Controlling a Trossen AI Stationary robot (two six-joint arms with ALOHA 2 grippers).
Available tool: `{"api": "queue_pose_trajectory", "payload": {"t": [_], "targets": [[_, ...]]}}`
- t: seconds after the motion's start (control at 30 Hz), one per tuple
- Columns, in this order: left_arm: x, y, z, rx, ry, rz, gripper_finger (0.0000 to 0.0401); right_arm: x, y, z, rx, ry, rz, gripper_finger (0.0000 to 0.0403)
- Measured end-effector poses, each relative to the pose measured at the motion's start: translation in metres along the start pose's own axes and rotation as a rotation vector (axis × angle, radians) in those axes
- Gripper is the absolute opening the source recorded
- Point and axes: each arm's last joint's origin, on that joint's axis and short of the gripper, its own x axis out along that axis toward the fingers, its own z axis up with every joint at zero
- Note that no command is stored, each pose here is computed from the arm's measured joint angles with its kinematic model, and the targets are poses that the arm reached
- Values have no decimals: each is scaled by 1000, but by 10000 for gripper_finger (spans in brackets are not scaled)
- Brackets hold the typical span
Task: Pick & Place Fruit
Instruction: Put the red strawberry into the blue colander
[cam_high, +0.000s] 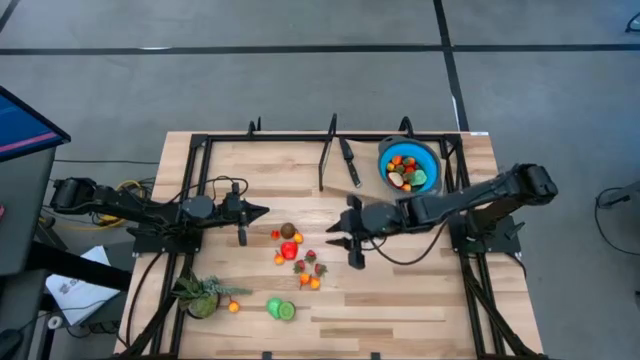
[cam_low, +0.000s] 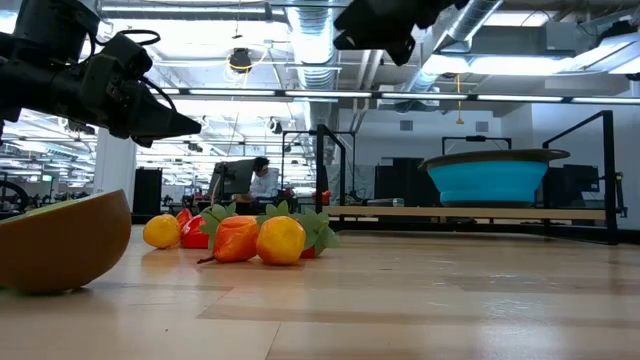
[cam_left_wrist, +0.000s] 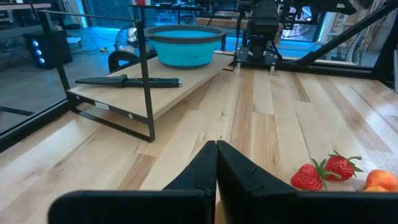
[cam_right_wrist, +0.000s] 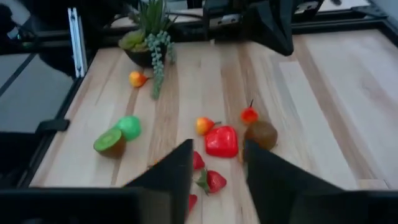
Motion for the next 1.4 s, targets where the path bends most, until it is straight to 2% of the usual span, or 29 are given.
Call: {"api": "queue_pose_trajectory", "payload": {"t": [0.17,0.23,0.27,0.33,0.63,0.83,1.03,1.4], "targets": [[0,0,0,0,0,0,1,8,11,-2,28,-26,8,221],[0,0,0,0,0,0,1,16,14,-8,23,-15,12,242],[0,0,0,0,0,0,1,23,17,-7,28,-44,20,247],[0,0,0,-2,0,0,1,36,17,-16,24,-15,15,252],[1,0,-4,6,31,1,1,92,15,-58,102,93,8,231],[1,0,-3,7,27,0,1,117,15,-85,182,168,52,215],[2,0,-4,8,30,1,1,125,20,-101,203,241,85,205],[2,0,-4,9,29,2,1,120,25,-115,132,351,63,194]]}}
